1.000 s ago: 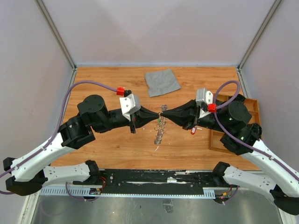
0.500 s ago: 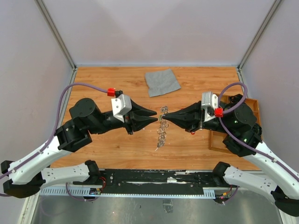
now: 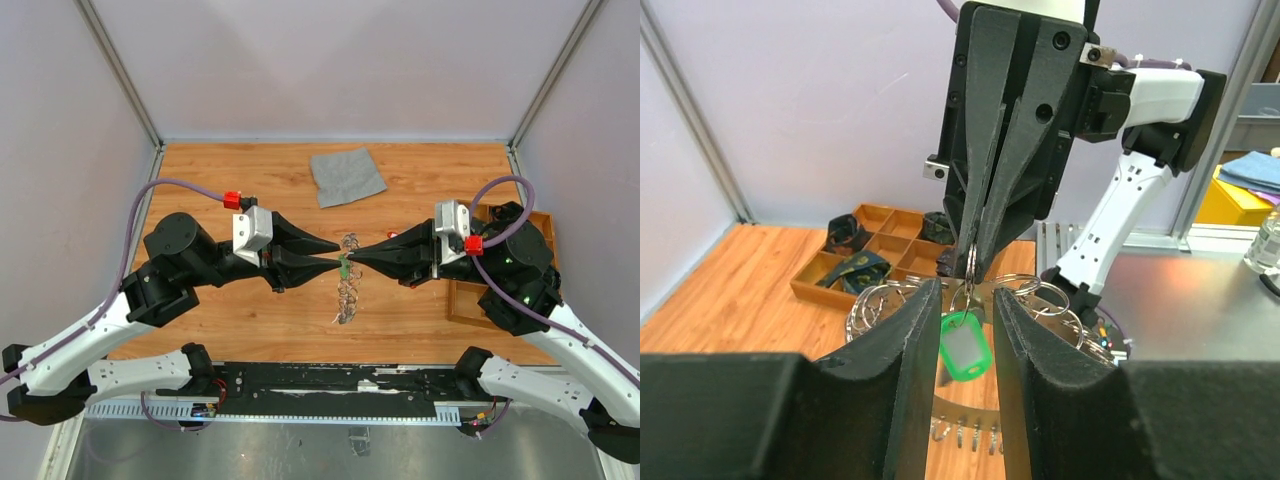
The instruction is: Put the keys on the keyring
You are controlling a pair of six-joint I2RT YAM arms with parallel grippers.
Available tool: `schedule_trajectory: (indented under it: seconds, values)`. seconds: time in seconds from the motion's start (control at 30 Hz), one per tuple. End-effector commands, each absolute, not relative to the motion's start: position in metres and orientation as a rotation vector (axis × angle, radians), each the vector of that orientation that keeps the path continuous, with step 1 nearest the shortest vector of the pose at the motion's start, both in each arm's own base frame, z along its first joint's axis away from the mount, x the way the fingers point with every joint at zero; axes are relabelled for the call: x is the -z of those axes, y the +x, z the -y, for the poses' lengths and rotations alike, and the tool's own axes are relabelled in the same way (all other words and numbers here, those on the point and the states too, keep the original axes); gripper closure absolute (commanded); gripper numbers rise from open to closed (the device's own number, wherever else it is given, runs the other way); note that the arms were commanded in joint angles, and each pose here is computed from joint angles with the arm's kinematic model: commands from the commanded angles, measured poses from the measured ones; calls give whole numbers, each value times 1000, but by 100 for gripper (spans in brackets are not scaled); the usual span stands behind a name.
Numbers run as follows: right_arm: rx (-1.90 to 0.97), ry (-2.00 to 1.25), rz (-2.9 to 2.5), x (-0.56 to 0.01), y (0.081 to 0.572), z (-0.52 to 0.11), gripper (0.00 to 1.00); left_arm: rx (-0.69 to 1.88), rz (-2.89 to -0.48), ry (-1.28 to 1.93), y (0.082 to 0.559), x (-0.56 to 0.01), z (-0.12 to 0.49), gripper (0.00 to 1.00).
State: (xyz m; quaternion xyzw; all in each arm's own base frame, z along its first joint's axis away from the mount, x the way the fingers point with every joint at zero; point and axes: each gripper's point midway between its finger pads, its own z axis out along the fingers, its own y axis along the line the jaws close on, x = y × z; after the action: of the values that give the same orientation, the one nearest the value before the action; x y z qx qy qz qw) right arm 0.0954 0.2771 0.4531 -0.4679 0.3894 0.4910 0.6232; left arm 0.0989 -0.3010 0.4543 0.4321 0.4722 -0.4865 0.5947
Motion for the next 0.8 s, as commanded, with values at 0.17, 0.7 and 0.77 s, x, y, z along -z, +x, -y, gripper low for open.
schedule_trajectory:
  seconds: [0.17, 0.7, 0.77]
  values:
    - [-1137, -1056, -743, -490, 80, -270, 99, 1160, -1075, 1011, 97, -454, 307, 67]
    - [-1148, -1061, -741, -490, 79, -271, 99, 1160, -1085, 1012, 100, -449, 312, 82]
    - [-1150, -1059, -741, -490, 79, -271, 99, 1159, -1089, 1012, 100, -449, 312, 83]
